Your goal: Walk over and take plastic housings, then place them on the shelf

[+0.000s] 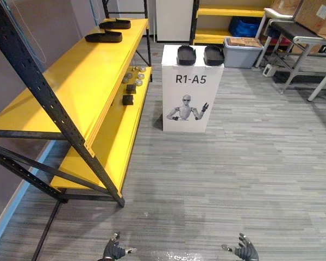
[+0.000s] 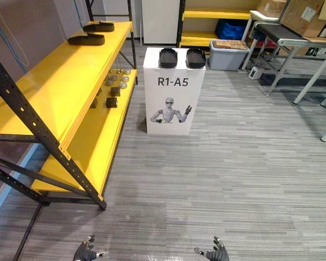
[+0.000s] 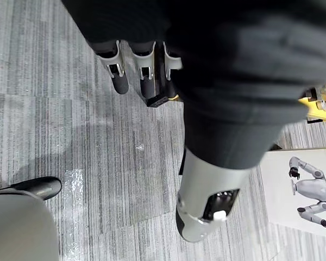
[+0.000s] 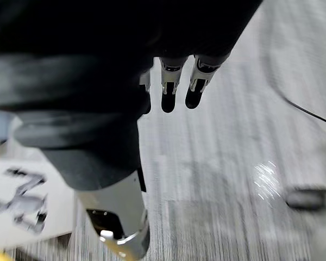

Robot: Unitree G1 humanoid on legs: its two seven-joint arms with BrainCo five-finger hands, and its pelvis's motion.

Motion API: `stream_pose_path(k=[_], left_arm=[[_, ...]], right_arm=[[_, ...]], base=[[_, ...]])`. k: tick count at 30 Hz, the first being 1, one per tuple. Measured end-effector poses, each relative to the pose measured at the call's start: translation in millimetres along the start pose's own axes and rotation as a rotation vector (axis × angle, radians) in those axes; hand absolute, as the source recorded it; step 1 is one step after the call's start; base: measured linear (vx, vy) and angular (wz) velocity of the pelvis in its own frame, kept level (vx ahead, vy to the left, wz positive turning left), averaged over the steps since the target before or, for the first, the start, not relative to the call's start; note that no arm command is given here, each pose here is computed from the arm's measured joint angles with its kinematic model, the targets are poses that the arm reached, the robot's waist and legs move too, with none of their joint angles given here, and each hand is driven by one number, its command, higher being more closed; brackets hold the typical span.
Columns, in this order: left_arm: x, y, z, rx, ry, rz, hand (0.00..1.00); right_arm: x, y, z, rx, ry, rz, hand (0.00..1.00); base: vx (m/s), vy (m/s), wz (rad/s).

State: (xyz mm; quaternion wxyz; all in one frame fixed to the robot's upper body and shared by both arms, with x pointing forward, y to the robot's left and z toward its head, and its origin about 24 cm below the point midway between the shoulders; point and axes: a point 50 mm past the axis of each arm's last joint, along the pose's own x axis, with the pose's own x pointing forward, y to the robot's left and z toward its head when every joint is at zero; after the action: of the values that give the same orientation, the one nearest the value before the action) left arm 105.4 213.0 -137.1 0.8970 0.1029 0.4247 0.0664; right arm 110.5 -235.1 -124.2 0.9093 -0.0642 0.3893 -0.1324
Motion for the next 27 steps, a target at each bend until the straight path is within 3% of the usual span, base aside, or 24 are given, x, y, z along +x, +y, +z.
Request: stream_pose_path(k=[10,27], left_arm=[[-0.6,3.9,16.3,-0.015,-0.085,0.024,0.00],[-5.3,-0.5,22.0,-0.148,-0.111,0.079,0.00]], right_arm=[[0.3,-5.8,1.8,-0.053,-0.015,0.021,0.00],[7.7,-7.4,13.7,0.144,-0.032,-0.045,0.00]], base=[[0.00,0.000,-0.07],[-0.03,-0.004,-0.20]])
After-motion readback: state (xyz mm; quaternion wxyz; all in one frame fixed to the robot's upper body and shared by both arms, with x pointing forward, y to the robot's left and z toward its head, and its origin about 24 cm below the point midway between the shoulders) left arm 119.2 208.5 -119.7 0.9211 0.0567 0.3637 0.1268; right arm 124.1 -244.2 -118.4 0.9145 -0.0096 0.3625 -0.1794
